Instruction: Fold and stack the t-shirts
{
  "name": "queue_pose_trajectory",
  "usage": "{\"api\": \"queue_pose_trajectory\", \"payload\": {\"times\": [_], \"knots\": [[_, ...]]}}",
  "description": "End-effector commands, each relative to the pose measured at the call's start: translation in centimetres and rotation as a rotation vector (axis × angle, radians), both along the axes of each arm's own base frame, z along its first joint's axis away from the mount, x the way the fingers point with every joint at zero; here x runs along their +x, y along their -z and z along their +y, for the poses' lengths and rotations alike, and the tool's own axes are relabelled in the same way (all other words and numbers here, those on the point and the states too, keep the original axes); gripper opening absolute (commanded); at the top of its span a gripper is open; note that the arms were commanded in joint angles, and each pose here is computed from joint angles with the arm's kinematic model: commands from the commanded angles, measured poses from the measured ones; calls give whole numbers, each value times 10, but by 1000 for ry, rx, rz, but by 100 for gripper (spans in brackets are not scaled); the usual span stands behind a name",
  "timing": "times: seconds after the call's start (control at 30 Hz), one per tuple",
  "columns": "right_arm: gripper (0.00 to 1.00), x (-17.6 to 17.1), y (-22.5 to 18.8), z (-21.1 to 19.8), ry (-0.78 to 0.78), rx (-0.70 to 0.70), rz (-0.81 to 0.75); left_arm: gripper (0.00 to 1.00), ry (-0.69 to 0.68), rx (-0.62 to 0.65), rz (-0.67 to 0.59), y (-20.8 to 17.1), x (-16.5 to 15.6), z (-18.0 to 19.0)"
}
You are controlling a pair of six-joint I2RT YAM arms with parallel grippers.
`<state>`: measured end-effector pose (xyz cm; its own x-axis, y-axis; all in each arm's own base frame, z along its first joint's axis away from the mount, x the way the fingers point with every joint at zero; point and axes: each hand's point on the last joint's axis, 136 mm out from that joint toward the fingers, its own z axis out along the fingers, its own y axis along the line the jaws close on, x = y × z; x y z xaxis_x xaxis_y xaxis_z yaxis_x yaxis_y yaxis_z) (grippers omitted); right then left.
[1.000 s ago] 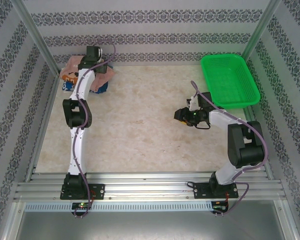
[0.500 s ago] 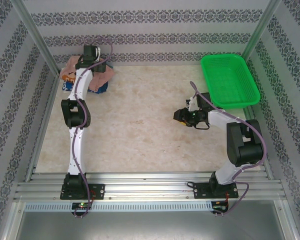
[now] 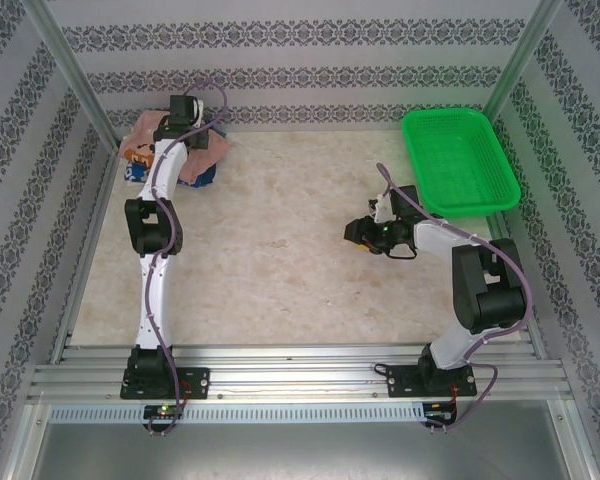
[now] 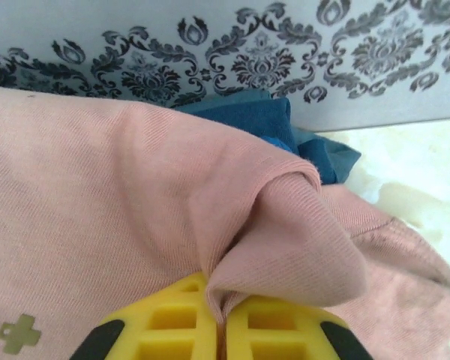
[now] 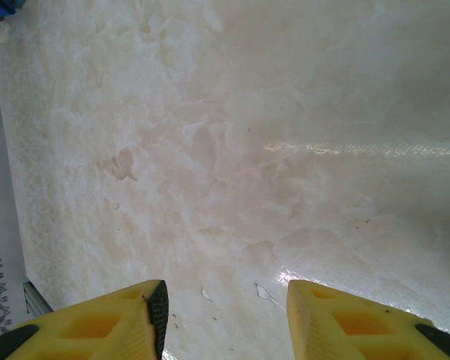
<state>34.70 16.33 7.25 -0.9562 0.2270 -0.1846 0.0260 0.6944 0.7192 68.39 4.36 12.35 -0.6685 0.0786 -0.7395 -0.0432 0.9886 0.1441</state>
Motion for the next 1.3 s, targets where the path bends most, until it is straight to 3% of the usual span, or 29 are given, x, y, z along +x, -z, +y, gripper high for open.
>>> {"api": "queue_pose_trajectory", "payload": {"times": [0.0,0.17,0.53,1.03,1.17,1.2,1.27], "knots": [[47,1,-11,3,-10,3,-30,3,20,-3,-43,-27,-4,-5],[47,1,-12,3,-8,5,-36,0,84,13,-105,-55,-10,-22],[47,-2,-12,1,-9,0,-32,0,144,49,-162,-64,-26,-42],[47,-2,-11,-1,-7,-3,-30,0,307,29,-83,-23,-35,-89],[47,-2,-9,0,-5,1,-27,19,287,31,-17,3,-28,-83],[48,-2,-8,0,-5,1,-25,33,279,27,-7,7,-26,-79],[48,-3,-8,-1,-5,0,-24,42,275,3,-3,10,-22,-77]]}}
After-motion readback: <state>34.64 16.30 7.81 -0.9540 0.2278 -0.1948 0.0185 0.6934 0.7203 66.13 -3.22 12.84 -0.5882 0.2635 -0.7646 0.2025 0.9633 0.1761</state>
